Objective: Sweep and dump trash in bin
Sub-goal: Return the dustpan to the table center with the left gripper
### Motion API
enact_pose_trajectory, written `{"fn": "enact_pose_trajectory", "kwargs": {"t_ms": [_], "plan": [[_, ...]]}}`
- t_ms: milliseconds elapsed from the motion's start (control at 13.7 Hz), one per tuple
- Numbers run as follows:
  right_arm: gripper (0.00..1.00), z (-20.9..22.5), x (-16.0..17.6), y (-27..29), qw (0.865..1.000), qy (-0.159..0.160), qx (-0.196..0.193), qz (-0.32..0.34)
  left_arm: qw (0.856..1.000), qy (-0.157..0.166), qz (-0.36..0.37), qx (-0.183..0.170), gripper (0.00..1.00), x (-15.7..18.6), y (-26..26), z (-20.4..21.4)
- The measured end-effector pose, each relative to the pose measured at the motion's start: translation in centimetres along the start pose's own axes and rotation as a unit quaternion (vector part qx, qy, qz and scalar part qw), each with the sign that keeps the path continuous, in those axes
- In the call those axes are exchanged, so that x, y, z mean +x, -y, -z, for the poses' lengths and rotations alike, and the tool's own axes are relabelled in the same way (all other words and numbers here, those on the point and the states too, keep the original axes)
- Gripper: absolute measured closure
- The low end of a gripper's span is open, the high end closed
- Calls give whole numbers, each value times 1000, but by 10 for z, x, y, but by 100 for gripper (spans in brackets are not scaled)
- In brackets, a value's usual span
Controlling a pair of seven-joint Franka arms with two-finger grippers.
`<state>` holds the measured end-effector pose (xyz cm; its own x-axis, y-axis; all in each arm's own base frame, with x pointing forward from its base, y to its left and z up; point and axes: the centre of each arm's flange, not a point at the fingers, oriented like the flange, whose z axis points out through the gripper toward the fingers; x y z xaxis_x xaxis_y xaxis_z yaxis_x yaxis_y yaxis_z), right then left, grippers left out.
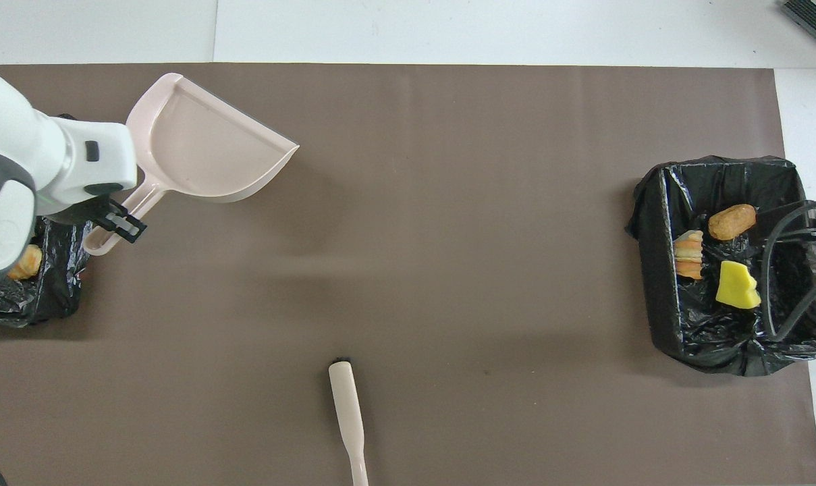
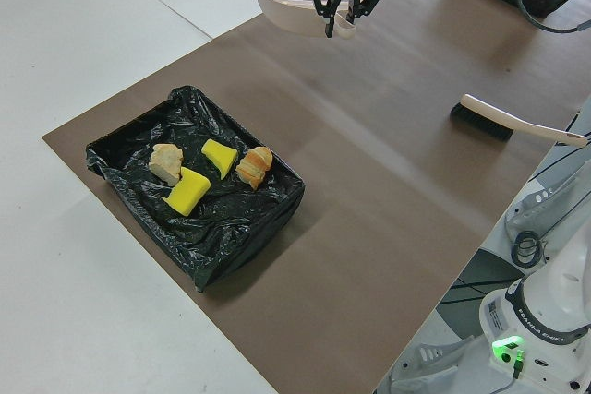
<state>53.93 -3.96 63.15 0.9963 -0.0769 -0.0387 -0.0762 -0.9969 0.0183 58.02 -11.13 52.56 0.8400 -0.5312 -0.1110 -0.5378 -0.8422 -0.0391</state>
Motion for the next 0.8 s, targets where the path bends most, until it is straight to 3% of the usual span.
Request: {"fn": "enact_pose_trajectory", "kwargs": {"t_ms": [218,364,801], "plan": [[0,0,0,0,1000,0,0,0,994,-31,101,-27,68,33,-52,-30],[0,0,0,0,1000,0,0,0,989,-35,141,-37,68,54,-84,-57],[0,0,0,0,1000,0,0,0,988,-38,138,-55,68,87,-132,-123]]}}
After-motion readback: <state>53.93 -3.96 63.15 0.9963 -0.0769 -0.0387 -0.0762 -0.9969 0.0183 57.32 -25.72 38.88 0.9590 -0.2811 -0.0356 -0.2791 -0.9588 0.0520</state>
